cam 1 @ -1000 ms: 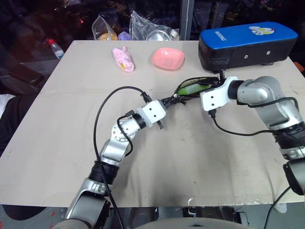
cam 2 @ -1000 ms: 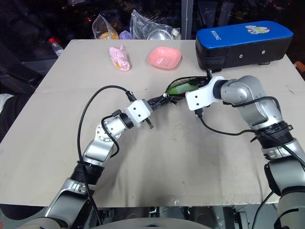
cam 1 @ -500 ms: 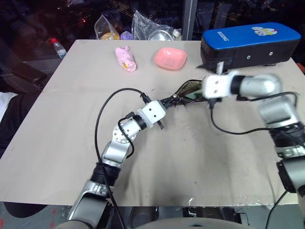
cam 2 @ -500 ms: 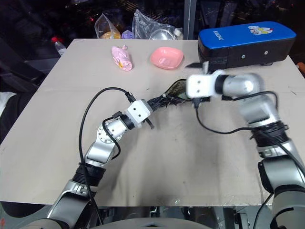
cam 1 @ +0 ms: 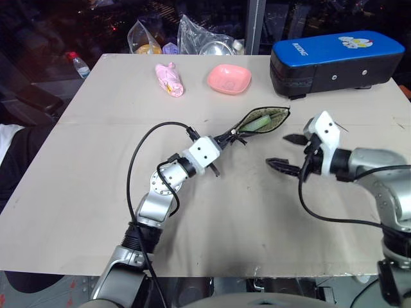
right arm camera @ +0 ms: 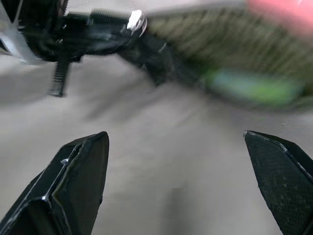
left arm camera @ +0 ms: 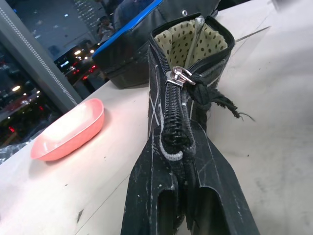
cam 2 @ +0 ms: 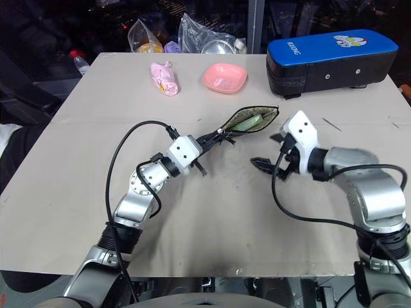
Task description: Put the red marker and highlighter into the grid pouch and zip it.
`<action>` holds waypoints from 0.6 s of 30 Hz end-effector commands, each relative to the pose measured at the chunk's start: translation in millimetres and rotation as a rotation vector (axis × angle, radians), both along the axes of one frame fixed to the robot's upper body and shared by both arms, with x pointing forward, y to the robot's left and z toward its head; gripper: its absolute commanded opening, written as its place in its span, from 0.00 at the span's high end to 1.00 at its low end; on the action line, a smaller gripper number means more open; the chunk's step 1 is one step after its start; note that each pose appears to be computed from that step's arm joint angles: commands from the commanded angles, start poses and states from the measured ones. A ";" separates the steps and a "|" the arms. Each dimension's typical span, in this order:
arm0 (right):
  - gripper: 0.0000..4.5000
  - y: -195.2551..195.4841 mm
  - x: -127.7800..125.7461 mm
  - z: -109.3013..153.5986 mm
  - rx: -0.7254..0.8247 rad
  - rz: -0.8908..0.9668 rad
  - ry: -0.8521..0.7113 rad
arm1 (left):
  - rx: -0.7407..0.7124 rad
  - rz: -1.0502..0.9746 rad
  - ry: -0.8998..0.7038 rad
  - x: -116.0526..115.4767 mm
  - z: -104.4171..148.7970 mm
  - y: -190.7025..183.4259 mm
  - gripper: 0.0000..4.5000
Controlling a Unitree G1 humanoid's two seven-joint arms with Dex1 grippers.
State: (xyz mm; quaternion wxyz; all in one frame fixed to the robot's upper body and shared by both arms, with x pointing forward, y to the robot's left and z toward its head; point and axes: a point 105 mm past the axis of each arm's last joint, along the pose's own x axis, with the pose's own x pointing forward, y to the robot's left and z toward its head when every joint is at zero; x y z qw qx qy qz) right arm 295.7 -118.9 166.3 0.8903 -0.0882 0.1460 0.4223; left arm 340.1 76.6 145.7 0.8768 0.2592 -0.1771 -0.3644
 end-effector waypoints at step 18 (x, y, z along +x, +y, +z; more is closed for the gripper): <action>0.12 72.5 19.8 9.1 0.299 0.028 0.098 | 0.036 -0.065 -0.009 -12.4 -2.2 -9.0 1.00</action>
